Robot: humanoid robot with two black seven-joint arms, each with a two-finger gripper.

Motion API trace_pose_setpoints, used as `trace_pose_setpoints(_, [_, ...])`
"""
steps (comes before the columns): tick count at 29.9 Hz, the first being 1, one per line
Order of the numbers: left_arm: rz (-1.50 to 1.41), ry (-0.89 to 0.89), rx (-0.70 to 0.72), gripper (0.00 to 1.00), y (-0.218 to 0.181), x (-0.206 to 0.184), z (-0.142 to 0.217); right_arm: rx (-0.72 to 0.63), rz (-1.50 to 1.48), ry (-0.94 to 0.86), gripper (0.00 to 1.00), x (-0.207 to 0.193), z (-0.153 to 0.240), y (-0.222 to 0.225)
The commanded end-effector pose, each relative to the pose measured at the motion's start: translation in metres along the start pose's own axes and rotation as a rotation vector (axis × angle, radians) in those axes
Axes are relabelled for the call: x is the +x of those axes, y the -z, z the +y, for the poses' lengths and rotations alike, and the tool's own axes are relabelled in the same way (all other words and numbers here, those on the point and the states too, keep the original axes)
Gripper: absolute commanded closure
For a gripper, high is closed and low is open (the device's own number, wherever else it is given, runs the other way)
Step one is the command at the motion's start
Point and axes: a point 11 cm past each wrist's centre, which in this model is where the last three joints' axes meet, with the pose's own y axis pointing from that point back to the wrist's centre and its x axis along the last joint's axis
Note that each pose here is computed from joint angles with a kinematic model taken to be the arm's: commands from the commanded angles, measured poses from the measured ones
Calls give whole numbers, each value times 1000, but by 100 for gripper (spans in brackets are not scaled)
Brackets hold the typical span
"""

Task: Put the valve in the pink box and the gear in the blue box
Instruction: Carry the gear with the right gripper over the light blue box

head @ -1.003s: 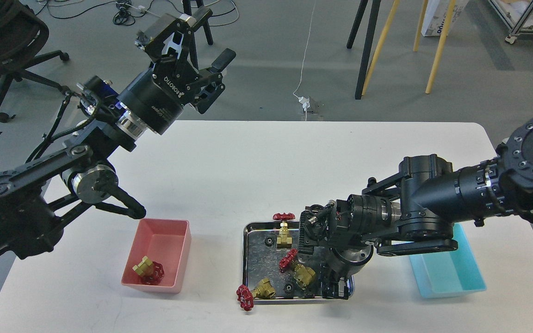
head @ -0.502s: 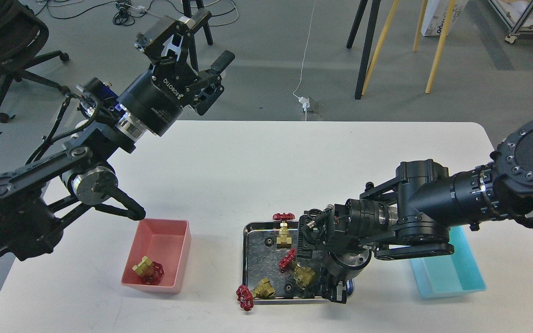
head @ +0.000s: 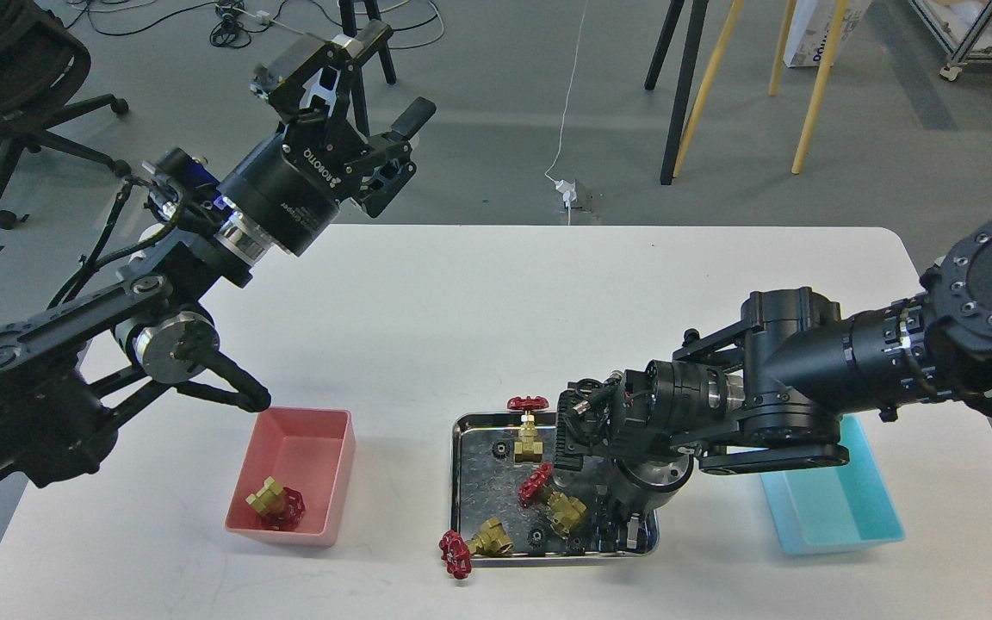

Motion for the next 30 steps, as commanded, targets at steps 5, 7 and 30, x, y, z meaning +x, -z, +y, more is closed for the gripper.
trace_pose_setpoints(5, [13, 21, -3, 20, 0, -4, -1, -150, -158, -54, 99, -36, 61, -64])
trace_pose_setpoints(7, [20, 28, -7, 20, 1, -7, -3, -191, -222, -55, 99, -61, 76, -80])
trace_pose_setpoints(30, [45, 37, -9, 20, 7, -14, -6, -171, -504, -29, 76, -193, 94, -51])
